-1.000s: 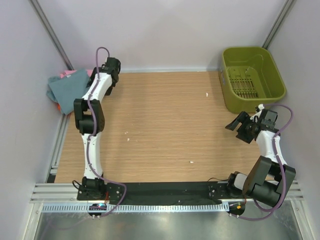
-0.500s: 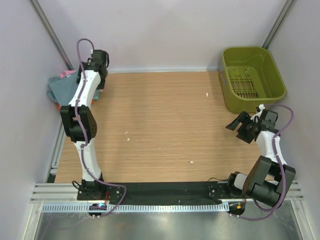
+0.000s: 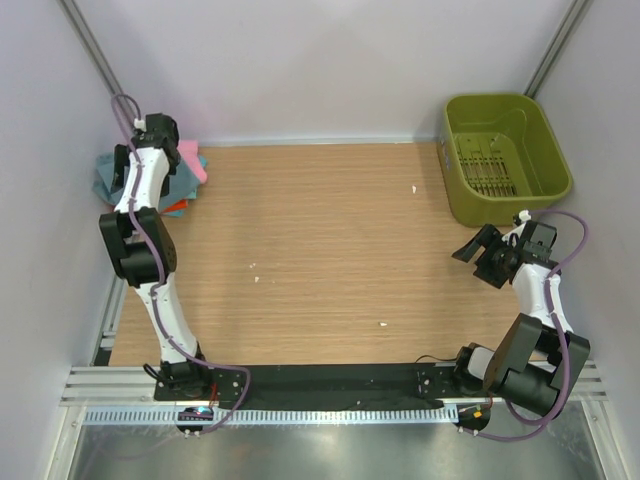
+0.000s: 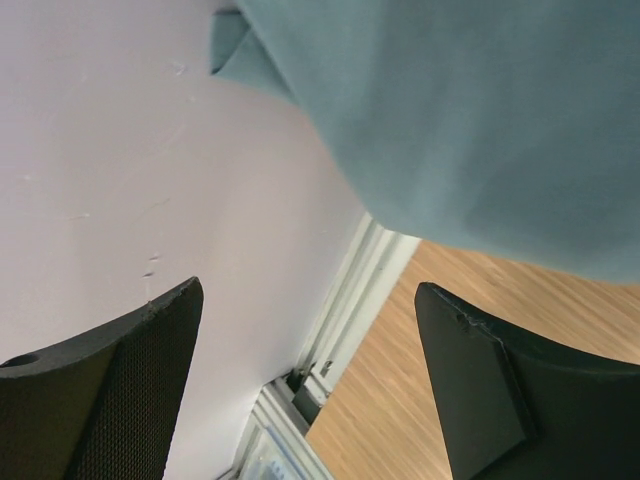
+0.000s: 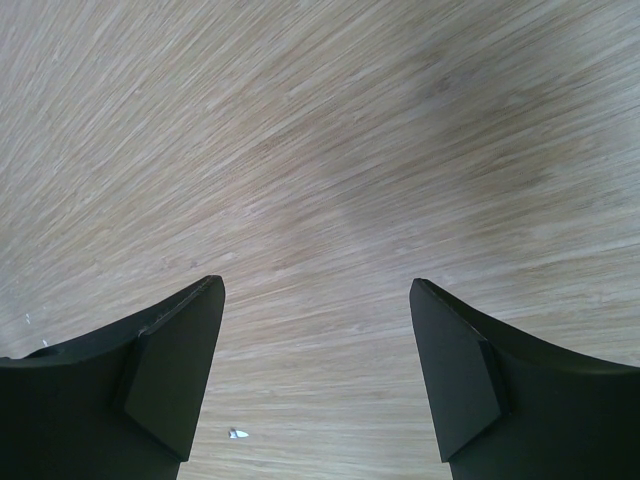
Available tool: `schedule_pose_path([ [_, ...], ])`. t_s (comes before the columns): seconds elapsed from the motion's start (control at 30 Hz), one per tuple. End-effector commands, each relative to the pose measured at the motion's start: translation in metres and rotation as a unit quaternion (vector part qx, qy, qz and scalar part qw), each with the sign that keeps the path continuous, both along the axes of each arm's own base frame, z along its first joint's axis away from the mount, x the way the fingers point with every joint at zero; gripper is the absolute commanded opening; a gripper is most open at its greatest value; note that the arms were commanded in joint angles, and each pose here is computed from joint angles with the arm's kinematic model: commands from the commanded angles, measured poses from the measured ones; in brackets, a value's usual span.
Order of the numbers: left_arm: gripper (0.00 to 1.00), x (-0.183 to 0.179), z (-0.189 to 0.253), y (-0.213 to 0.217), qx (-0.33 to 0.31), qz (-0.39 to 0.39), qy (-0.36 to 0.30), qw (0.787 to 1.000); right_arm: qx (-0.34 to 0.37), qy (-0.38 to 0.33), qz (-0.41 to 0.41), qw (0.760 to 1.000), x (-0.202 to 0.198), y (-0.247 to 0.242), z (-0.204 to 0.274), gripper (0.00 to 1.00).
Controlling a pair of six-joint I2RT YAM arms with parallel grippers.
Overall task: Fold and stack the t-shirts
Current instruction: Neatly place the folded tshirt to the corner
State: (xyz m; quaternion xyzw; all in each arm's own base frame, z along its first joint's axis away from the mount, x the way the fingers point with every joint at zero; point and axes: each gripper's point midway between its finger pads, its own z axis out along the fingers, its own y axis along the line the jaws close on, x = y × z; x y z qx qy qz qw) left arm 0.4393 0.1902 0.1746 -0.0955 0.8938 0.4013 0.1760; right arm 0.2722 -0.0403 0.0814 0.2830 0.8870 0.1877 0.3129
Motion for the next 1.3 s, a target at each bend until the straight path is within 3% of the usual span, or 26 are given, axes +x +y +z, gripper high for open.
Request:
schedule_pose_path([
  [0.0, 0.87, -0.013, 0.008, 0.022, 0.059, 0.039, 0.021, 0.997, -0.014, -0.028, -0.002, 0.999, 0.01, -0.006, 0.013, 0.81],
  [0.43, 0.88, -0.026, 0.008, 0.068, 0.187, 0.096, 0.075, 0.975, -0.015, -0.025, -0.002, 1.0, 0.006, -0.006, 0.013, 0.81],
  [0.53, 0.89, -0.013, 0.011, 0.081, 0.22, 0.115, 0.058, 0.967, -0.015, -0.023, -0.002, 1.0, 0.004, -0.006, 0.012, 0.81],
  [0.63, 0.89, 0.004, 0.001, 0.089, 0.256, 0.117, 0.08, 0.956, -0.014, -0.02, -0.004, 1.0, 0.003, -0.006, 0.01, 0.81],
  [0.7, 0.93, 0.01, 0.006, 0.095, 0.287, 0.118, 0.131, 0.941, -0.019, -0.02, -0.003, 1.0, 0.004, -0.009, 0.012, 0.81],
  [0.73, 0.93, 0.023, 0.0, 0.099, 0.3, 0.134, 0.095, 0.94, -0.019, -0.018, -0.003, 1.0, 0.003, -0.009, 0.012, 0.81],
  [0.77, 0.94, 0.027, 0.004, 0.1, 0.311, 0.115, 0.143, 0.933, -0.021, -0.019, -0.004, 1.0, 0.004, -0.01, 0.012, 0.81],
  [0.8, 0.95, 0.032, 0.006, 0.102, 0.319, 0.113, 0.143, 0.93, -0.022, -0.021, -0.005, 1.0, 0.004, -0.011, 0.013, 0.81],
  [0.83, 0.99, 0.045, -0.001, 0.104, 0.333, 0.129, 0.078, 0.931, -0.022, -0.021, -0.005, 1.0, 0.004, -0.011, 0.014, 0.81],
  [0.87, 1.0, 0.055, 0.014, 0.105, 0.347, 0.11, 0.102, 0.926, -0.02, -0.018, -0.006, 1.0, 0.002, -0.011, 0.012, 0.81],
  [0.93, 1.0, 0.069, 0.02, 0.108, 0.361, 0.12, 0.07, 0.922, -0.019, -0.017, -0.01, 1.0, 0.0, -0.011, 0.011, 0.81],
  [0.97, 1.0, 0.079, -0.001, 0.109, 0.363, 0.111, 0.085, 0.921, -0.016, -0.015, -0.011, 1.0, -0.002, -0.01, 0.009, 0.81],
  [1.0, 1.0, 0.089, 0.028, 0.111, 0.373, 0.115, 0.046, 0.919, -0.014, -0.014, -0.013, 1.0, -0.002, -0.011, 0.008, 0.81],
  [1.13, 0.99, 0.116, 0.04, 0.099, 0.39, 0.088, 0.009, 0.917, -0.012, -0.013, -0.026, 1.0, -0.005, -0.015, 0.007, 0.81],
  [1.27, 1.0, 0.134, 0.025, 0.076, 0.375, 0.042, 0.001, 0.926, -0.014, -0.013, -0.034, 0.999, -0.007, -0.02, 0.009, 0.81],
])
